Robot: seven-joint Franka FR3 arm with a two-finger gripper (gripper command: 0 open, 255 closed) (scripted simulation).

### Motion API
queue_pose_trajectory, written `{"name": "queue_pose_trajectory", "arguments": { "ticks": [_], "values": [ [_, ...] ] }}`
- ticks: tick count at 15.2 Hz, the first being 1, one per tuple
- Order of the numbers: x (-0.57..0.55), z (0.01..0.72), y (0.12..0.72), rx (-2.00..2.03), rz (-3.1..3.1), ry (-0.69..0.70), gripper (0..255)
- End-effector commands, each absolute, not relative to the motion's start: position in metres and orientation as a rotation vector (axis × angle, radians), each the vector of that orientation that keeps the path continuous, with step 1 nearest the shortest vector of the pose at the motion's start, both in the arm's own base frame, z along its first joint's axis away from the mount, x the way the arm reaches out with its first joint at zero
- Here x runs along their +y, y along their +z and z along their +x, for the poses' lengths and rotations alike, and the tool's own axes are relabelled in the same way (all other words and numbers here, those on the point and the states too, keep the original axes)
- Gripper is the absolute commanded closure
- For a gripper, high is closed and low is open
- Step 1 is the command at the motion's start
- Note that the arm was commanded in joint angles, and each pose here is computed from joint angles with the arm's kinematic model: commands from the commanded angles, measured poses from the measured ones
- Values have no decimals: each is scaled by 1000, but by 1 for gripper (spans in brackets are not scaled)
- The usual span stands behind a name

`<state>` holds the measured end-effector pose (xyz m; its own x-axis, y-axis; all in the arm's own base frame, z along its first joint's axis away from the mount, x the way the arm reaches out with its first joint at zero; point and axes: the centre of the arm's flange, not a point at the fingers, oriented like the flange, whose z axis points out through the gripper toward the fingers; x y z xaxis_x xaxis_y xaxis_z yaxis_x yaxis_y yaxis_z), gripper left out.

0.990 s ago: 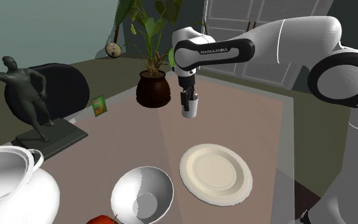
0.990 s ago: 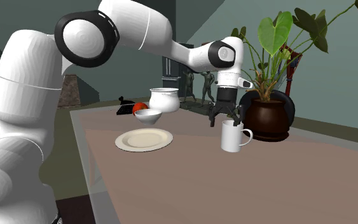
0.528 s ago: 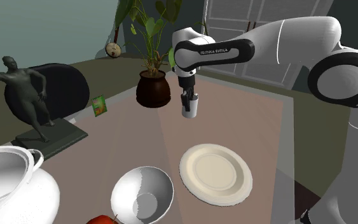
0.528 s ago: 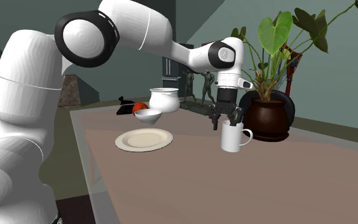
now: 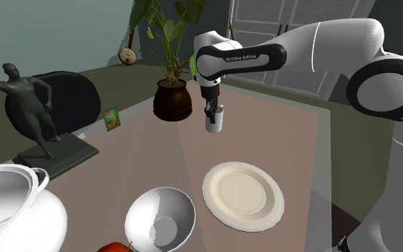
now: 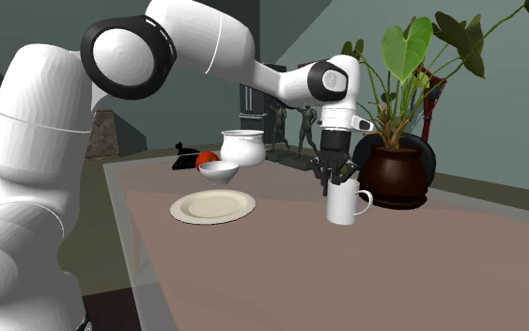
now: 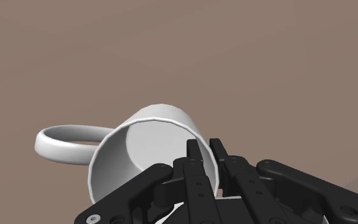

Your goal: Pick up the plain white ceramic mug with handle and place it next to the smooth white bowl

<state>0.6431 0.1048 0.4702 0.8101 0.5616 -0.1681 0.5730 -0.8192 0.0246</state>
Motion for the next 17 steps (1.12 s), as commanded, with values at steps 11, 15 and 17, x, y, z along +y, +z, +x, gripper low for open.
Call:
{"name": "queue_pose_trajectory", "arguments": {
  "ticks": [11,15,17],
  "values": [
    [105,643,523,916,2918,-236,255],
    [105,643,544,916,2918,-236,255],
    [105,643,555,916,2918,-236,255]
  ]
}}
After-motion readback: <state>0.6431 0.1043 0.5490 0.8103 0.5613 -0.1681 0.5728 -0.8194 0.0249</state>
